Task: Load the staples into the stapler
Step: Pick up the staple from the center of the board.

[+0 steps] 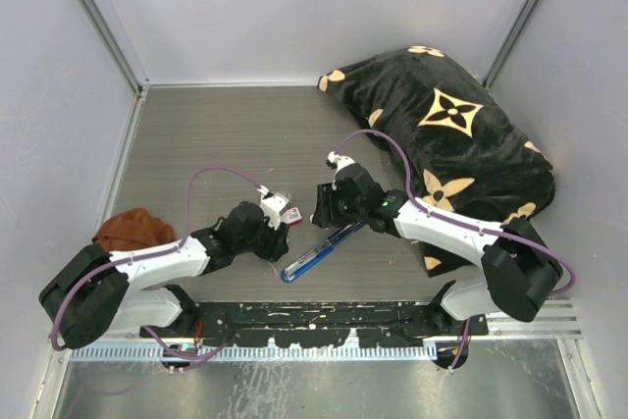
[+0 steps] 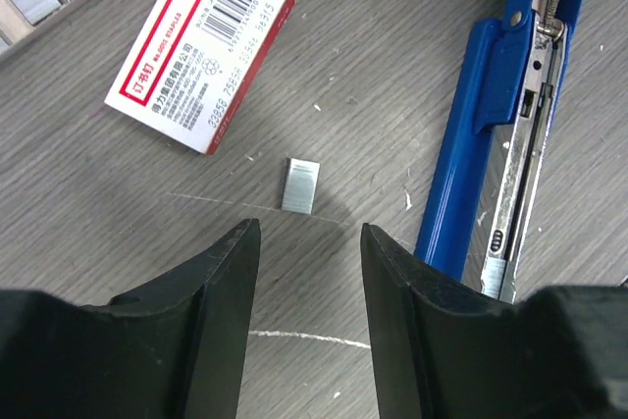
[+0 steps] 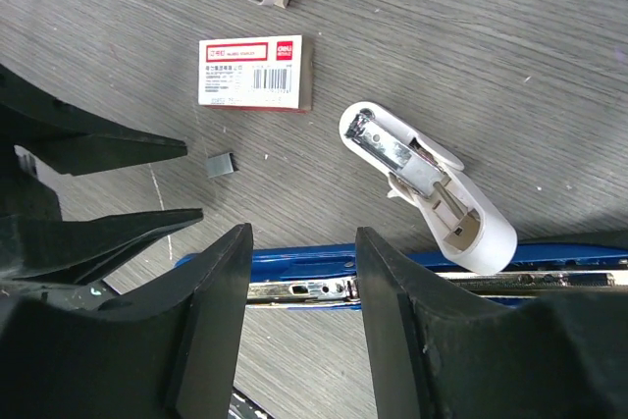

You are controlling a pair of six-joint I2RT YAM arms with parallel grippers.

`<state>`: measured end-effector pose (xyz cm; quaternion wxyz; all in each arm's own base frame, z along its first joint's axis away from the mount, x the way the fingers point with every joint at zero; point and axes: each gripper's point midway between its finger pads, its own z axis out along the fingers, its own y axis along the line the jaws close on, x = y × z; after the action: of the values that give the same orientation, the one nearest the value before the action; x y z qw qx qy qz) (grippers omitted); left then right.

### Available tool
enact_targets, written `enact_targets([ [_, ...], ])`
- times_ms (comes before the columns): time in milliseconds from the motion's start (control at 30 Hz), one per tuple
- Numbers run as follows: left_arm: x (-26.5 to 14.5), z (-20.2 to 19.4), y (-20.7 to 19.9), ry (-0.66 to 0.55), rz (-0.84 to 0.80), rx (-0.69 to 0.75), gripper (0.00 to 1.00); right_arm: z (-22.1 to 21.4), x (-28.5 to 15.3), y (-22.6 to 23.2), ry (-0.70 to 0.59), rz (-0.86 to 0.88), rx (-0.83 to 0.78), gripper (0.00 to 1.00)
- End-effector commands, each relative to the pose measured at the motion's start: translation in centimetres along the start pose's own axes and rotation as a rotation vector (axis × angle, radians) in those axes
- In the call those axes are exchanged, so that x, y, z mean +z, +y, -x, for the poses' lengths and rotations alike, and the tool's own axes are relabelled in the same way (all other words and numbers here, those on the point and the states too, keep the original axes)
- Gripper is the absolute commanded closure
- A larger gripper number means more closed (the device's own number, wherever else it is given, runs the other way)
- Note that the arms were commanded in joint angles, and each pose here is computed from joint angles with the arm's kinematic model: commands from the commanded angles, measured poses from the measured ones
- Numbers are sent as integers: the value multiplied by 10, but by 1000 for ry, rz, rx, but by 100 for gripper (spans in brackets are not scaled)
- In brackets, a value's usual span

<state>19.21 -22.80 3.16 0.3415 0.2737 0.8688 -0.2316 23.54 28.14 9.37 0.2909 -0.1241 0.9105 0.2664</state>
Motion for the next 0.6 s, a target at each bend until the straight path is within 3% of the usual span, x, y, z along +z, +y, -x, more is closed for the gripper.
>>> enact_targets([
  [0, 6, 38, -2, -108, 10, 61, 54, 20, -9, 17, -77, 75, 10, 49],
  [567, 25, 23, -5, -10, 37, 133, 77, 20, -16, 16, -93, 95, 35, 52],
])
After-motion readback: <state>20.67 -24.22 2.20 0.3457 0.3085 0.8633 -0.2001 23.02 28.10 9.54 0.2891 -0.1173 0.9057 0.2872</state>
